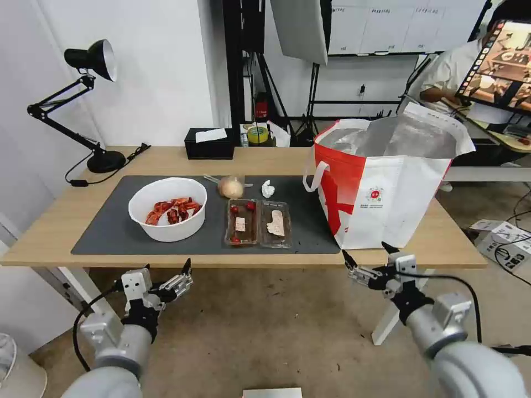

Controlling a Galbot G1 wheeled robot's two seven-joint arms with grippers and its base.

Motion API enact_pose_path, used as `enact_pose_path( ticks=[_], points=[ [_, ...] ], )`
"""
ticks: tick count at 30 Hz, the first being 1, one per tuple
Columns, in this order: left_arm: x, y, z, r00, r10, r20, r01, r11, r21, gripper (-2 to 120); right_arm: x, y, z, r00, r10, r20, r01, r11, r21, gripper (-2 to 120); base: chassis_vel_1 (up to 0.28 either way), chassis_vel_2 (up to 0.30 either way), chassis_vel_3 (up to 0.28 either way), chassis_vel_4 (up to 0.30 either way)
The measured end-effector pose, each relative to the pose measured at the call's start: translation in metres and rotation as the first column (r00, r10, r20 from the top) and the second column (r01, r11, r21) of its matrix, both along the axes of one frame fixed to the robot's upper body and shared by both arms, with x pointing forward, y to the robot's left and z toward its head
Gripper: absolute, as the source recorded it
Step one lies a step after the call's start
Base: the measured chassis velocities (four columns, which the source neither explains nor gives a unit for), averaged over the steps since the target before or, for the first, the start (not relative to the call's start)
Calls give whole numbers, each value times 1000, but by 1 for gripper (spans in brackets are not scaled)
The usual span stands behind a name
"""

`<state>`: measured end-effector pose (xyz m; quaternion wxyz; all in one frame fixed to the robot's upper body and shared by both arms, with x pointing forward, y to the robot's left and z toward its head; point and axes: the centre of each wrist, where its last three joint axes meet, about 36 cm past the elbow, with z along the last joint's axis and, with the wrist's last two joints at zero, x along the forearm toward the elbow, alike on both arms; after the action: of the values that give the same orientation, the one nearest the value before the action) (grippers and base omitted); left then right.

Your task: Pick up the trash from the table and place it into the takeout bag.

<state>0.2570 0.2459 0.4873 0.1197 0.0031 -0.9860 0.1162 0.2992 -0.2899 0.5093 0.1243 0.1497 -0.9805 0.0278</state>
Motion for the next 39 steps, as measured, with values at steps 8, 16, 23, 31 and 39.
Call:
enact_pose_path(
  ticks=[8,16,23,31,39],
  points=[
    [3,4,-4,999,-37,18,37,999,9,100,20,-7,14,992,96,-82,-91,994,63,100,0,0,0,0],
    [15,9,-9,989,-138,58,136,990,36,100,35,-5,11,982,143,-120,-107,959,261,100,0,0,0,0],
    [22,10,-18,979,-188,73,186,982,42,100,45,-2,15,978,140,-155,-72,923,379,100,0,0,0,0],
    [23,12,-18,980,-183,76,180,983,48,100,56,10,10,966,160,-205,-56,896,440,100,0,0,0,0],
    [22,16,-20,983,-174,65,171,984,58,100,69,37,13,928,206,-310,27,793,608,100,0,0,0,0]
  ],
)
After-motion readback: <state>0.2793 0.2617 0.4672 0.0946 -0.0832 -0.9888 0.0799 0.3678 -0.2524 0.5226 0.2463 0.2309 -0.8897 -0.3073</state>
